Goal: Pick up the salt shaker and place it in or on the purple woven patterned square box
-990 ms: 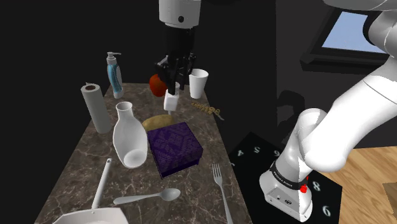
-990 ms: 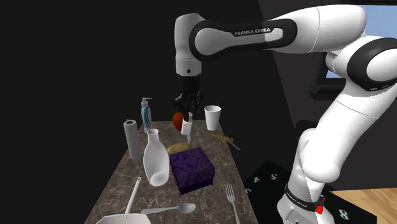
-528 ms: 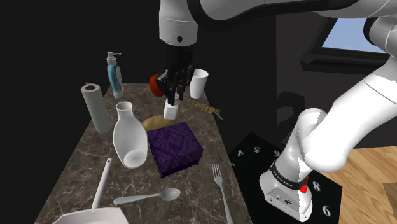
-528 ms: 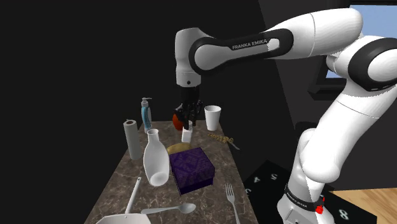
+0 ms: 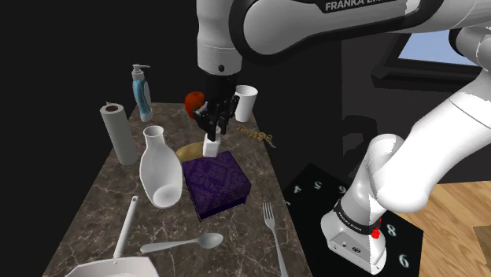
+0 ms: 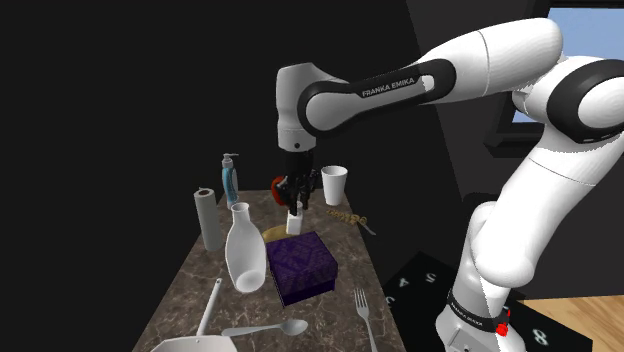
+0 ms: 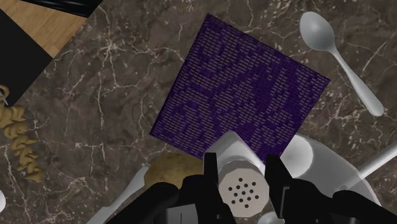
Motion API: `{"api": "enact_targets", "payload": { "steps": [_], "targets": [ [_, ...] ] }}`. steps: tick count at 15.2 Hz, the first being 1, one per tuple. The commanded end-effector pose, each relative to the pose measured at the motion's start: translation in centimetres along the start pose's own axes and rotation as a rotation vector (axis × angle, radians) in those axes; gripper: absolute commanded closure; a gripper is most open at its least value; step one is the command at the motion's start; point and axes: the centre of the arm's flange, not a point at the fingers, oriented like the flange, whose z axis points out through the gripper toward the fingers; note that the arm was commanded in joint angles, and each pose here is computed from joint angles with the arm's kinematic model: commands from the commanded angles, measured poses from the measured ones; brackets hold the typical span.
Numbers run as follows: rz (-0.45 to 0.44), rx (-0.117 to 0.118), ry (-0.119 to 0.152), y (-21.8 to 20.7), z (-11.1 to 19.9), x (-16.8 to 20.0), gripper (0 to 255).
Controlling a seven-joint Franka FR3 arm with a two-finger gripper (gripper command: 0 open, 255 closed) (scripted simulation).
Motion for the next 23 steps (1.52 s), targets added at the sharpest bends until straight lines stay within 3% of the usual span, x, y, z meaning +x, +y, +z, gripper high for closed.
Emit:
{"api": "enact_targets", "payload": {
  "steps": [1,5,6,11,15,23],
  "targets": [
    [0.000,0.000,0.000,0.0,0.0,0.0,255],
    [0.000,0.000,0.000,0.0,0.0,0.0,255],
    [0.000,0.000,0.000,0.0,0.0,0.0,0],
    [0.000,0.000,0.000,0.0,0.0,0.0,0],
    [0.000,0.000,0.000,0.0,-5.0,0.0,0],
    [0.000,0.000,0.000,0.0,-5.0,0.0,0]
  ]
}}
